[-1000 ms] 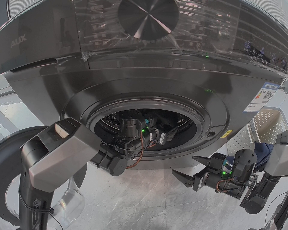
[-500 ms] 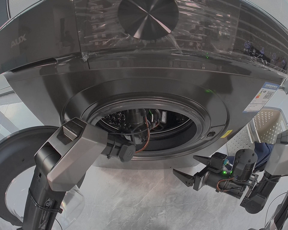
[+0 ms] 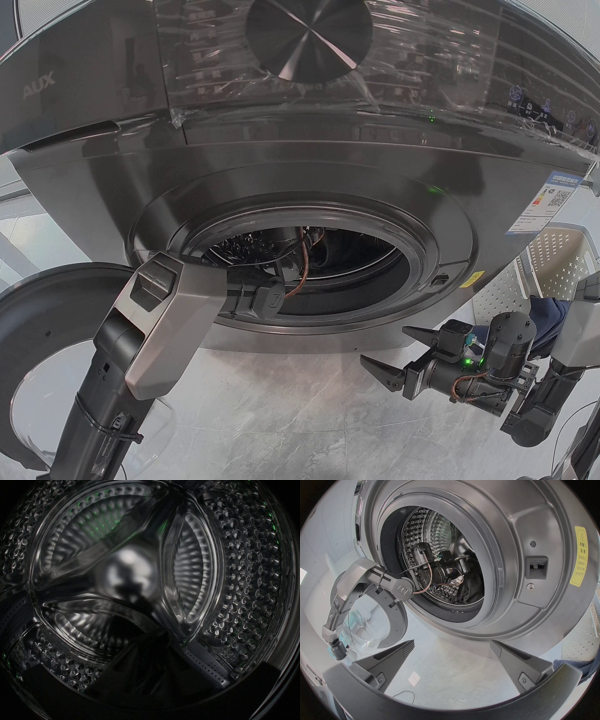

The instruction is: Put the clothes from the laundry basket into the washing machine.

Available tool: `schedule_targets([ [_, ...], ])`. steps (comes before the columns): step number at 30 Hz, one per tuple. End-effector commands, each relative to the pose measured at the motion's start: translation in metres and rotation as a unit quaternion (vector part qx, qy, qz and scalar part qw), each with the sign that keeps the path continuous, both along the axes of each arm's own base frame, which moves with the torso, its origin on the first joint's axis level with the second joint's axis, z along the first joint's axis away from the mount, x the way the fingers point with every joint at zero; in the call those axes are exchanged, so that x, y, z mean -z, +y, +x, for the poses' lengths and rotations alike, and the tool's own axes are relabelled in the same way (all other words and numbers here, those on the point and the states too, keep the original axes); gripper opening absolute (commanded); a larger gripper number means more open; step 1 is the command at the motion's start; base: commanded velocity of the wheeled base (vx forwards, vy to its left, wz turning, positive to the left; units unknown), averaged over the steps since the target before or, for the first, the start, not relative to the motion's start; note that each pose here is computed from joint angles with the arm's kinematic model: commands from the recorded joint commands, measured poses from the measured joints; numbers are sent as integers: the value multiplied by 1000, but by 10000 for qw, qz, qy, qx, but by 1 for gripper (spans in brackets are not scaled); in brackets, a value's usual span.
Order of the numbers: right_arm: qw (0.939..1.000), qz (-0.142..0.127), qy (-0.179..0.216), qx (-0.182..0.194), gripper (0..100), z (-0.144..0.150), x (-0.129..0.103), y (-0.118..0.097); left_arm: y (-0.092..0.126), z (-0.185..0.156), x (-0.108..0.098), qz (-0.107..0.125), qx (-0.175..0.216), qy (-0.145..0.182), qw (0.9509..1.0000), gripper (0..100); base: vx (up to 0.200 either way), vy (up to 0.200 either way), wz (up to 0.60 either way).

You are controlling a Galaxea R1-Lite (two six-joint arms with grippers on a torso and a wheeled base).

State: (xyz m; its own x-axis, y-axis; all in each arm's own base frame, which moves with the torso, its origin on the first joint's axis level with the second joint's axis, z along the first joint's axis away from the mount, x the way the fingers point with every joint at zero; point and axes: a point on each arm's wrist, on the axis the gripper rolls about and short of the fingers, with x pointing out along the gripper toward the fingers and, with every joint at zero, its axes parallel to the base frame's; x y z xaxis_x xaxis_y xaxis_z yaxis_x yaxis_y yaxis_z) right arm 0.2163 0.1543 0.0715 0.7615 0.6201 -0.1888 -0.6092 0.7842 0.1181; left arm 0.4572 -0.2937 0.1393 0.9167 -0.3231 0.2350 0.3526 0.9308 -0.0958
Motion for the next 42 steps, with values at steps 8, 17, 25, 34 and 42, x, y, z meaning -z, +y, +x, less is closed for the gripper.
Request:
schedule_targets([
  [8, 10000, -17, 24, -25, 100, -2, 1, 0, 10, -5, -11, -94, -80, 99, 9999, 100, 0, 0, 0],
  [17, 10000, -67, 43, -31, 100, -13, -2, -6, 31, -108, -10, 365, 387, 1342, 9895, 100, 0, 0, 0],
  [25, 9999, -118, 111, -16, 100, -46, -12, -30, 69, -200, -5, 616, 878, 1501, 9828, 100, 0, 0, 0],
  [34, 9991, 52, -238, 348, 100, -62, -30, -43, 92, -285, -4, 888, 1908, 1608, 9643, 100, 0, 0, 0],
  [42, 9986, 11, -229, 467, 100, -69, -36, -50, 119, -316, 1, 1010, 2030, 1700, 9590, 100, -25, 0, 0],
])
